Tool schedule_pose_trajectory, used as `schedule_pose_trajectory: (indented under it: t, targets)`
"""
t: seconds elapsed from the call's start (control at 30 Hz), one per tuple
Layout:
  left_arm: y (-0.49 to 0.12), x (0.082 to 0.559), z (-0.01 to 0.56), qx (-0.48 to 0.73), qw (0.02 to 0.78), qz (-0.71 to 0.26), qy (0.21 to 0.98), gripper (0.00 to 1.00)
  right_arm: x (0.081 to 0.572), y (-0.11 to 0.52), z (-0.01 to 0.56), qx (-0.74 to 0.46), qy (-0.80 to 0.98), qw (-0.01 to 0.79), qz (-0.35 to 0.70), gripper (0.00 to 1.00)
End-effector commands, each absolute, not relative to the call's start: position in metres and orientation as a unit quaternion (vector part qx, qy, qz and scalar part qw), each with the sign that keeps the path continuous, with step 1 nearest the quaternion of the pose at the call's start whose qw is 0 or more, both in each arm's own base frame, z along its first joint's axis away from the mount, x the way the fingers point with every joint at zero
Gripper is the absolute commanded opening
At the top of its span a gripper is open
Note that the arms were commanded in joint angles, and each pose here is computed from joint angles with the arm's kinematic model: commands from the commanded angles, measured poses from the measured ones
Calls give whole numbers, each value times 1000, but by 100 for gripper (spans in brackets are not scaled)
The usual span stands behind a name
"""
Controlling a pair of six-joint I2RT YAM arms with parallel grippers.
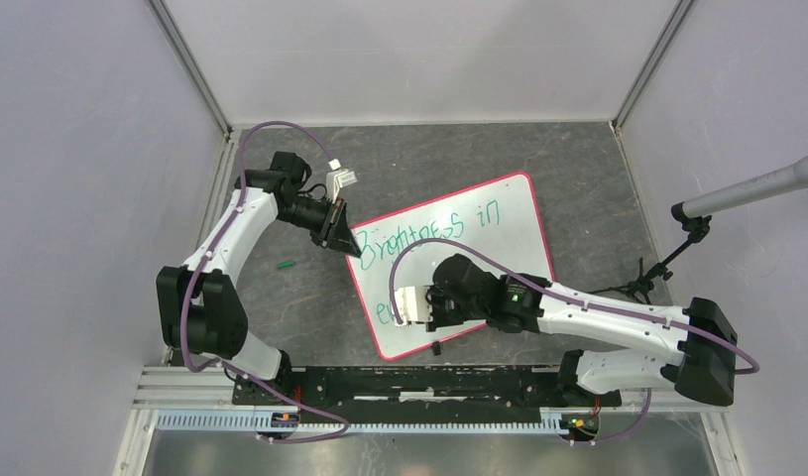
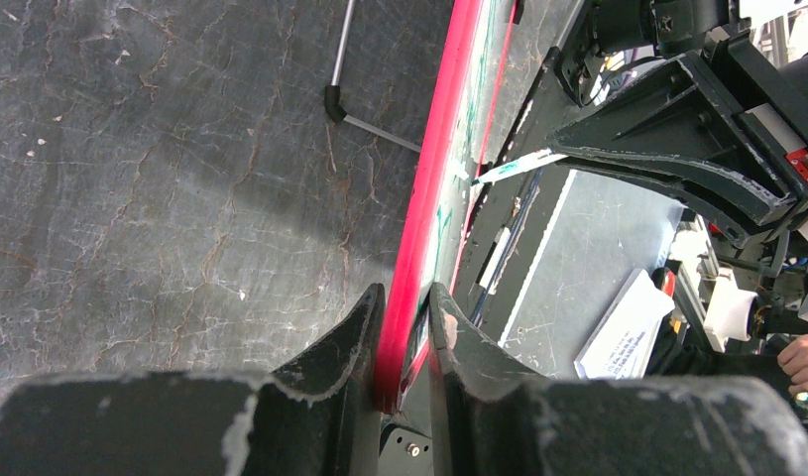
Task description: Write a sentence on the whiteboard
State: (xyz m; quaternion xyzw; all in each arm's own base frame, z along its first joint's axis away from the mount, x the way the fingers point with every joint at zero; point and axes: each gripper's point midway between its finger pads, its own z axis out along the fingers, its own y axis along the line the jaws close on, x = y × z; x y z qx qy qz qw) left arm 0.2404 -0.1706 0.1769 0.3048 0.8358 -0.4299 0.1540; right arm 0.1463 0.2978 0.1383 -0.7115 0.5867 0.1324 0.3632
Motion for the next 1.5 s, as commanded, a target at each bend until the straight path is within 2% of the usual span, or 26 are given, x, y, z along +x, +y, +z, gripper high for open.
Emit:
schedule_pose_trajectory:
  t: [0.0,0.73,1.17,1.47]
  targets:
    - [-169,244,164,325,153,-396,845,2,170,305,161,-683,597,407,110,0]
    - [-169,245,163,323,150,-395,847,2,178,285,159,-673,612,405,89,0]
    - [-171,245,162,326,148,-396,846,2,151,291,171,-695,576,401,154,0]
    - [-172,245,163,327,148,-395,845,2,157,293,158,-695,585,393,140,0]
